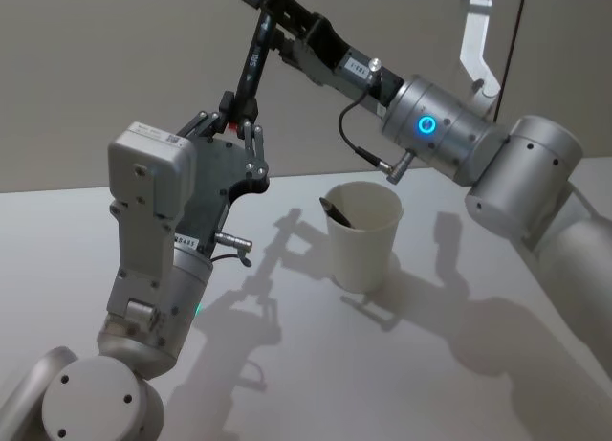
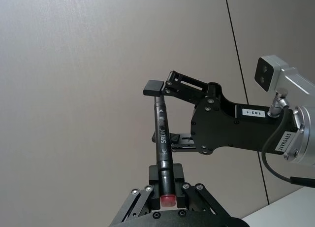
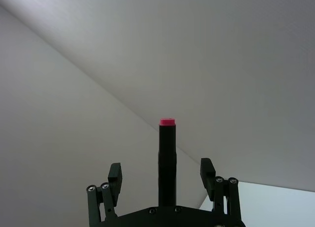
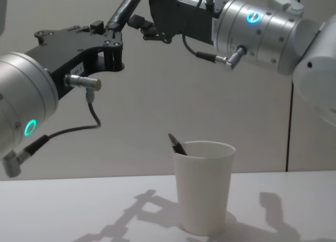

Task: Place the pen into the pen holder.

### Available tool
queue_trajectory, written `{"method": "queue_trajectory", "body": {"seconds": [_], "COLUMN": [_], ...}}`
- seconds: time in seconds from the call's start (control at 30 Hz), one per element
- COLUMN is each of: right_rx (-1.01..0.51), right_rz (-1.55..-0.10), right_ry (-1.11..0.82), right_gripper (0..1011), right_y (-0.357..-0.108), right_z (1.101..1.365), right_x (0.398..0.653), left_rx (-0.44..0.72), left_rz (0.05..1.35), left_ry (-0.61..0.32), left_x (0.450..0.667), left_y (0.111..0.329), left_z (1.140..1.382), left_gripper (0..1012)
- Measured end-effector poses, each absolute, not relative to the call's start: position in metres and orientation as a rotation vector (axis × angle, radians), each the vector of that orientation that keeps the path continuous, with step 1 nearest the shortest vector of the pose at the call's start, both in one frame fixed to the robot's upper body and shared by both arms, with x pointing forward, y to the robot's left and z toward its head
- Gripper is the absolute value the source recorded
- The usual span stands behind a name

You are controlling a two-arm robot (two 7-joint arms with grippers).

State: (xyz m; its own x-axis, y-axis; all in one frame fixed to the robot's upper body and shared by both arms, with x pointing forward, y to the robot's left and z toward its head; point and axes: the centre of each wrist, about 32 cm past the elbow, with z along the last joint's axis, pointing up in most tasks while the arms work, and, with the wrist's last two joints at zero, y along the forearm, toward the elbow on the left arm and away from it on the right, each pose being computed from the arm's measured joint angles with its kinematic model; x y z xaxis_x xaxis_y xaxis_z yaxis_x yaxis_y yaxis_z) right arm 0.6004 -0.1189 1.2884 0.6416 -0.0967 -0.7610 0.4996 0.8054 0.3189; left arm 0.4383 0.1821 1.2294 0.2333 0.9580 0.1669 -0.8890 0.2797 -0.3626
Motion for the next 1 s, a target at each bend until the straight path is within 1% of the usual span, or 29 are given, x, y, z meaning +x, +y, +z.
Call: {"method": "queue_trajectory", "body": {"seconds": [0.27,0.43,0.47,0.5,0.57,0.6,0.63,0.73,0.8,0.87,0.93,0.97,1.0], "right_rx": [0.545,0.546,0.545,0.545,0.545,0.545,0.545,0.545,0.545,0.545,0.545,0.545,0.545], "right_rz": [-0.359,-0.358,-0.358,-0.358,-0.358,-0.358,-0.358,-0.358,-0.357,-0.357,-0.357,-0.357,-0.357], "right_ry": [0.813,0.815,0.816,0.816,0.817,0.817,0.817,0.817,0.818,0.818,0.818,0.818,0.818], "right_gripper": [1001,927,873,873,825,773,773,656,622,533,490,429,415], "right_y": [-0.1200,-0.1203,-0.1204,-0.1204,-0.1205,-0.1205,-0.1205,-0.1206,-0.1206,-0.1207,-0.1207,-0.1208,-0.1208], "right_z": [1.2877,1.2873,1.2872,1.2871,1.2871,1.2871,1.2871,1.2870,1.2870,1.2870,1.2869,1.2869,1.2869], "right_x": [0.5995,0.5991,0.5990,0.5990,0.5989,0.5989,0.5989,0.5988,0.5987,0.5987,0.5987,0.5987,0.5986], "left_rx": [-0.207,-0.207,-0.207,-0.207,-0.207,-0.207,-0.207,-0.207,-0.207,-0.207,-0.207,-0.207,-0.207], "left_rz": [1.281,1.280,1.280,1.281,1.280,1.280,1.280,1.280,1.280,1.280,1.281,1.281,1.280], "left_ry": [-0.389,-0.389,-0.389,-0.389,-0.389,-0.389,-0.389,-0.389,-0.389,-0.389,-0.389,-0.389,-0.389], "left_x": [0.4383,0.4383,0.4383,0.4383,0.4383,0.4383,0.4383,0.4383,0.4383,0.4383,0.4383,0.4383,0.4383], "left_y": [0.1822,0.1821,0.1821,0.1821,0.1821,0.1821,0.1821,0.1821,0.1822,0.1821,0.1822,0.1822,0.1821], "left_z": [1.2294,1.2294,1.2294,1.2294,1.2294,1.2294,1.2294,1.2294,1.2294,1.2294,1.2294,1.2294,1.2294], "left_gripper": [160,160,160,159,159,160,160,160,159,160,159,159,160]}}
